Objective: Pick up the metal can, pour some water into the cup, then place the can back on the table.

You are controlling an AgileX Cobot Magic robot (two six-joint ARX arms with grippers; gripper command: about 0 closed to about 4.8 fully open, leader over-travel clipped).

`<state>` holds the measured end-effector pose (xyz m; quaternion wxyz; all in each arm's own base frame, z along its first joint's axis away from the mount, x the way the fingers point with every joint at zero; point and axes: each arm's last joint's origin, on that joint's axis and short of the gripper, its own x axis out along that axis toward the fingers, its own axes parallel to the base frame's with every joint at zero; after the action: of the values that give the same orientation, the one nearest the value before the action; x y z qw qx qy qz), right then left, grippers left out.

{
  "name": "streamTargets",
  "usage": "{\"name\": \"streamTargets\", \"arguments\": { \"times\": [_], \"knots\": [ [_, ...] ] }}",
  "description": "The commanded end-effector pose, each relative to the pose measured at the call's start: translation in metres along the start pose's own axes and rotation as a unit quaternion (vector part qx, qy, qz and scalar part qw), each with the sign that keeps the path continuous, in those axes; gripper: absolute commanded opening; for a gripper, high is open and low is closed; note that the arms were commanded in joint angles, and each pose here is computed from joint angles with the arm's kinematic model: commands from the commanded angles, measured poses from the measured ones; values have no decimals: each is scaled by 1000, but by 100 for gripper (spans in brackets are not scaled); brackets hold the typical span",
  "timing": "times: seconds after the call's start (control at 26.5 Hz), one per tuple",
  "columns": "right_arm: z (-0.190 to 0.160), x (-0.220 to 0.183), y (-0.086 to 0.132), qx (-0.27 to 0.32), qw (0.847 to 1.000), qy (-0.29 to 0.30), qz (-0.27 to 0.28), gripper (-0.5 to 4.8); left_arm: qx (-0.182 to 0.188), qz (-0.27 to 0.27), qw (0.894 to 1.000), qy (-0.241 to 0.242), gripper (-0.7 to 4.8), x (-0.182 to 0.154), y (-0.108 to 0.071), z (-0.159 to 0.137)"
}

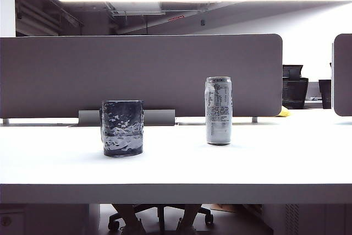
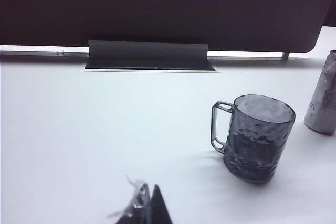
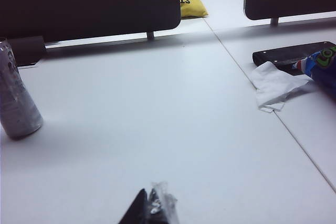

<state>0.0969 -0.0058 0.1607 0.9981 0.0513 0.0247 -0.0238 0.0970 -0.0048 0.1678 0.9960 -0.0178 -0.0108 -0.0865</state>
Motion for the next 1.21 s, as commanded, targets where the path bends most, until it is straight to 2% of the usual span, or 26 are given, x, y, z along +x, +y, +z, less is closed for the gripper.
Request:
{"name": "streamTargets", "arguments": {
  "times": [0.04, 1.21],
  "knots": [
    [0, 0, 0, 2, 1000, -4, -1, -5, 2, -2, 1000, -5, -5, 0, 0, 1],
    [3, 0, 0, 0, 1000, -17, 2, -5, 2, -2, 1000, -5, -5, 0, 0, 1]
  ]
}}
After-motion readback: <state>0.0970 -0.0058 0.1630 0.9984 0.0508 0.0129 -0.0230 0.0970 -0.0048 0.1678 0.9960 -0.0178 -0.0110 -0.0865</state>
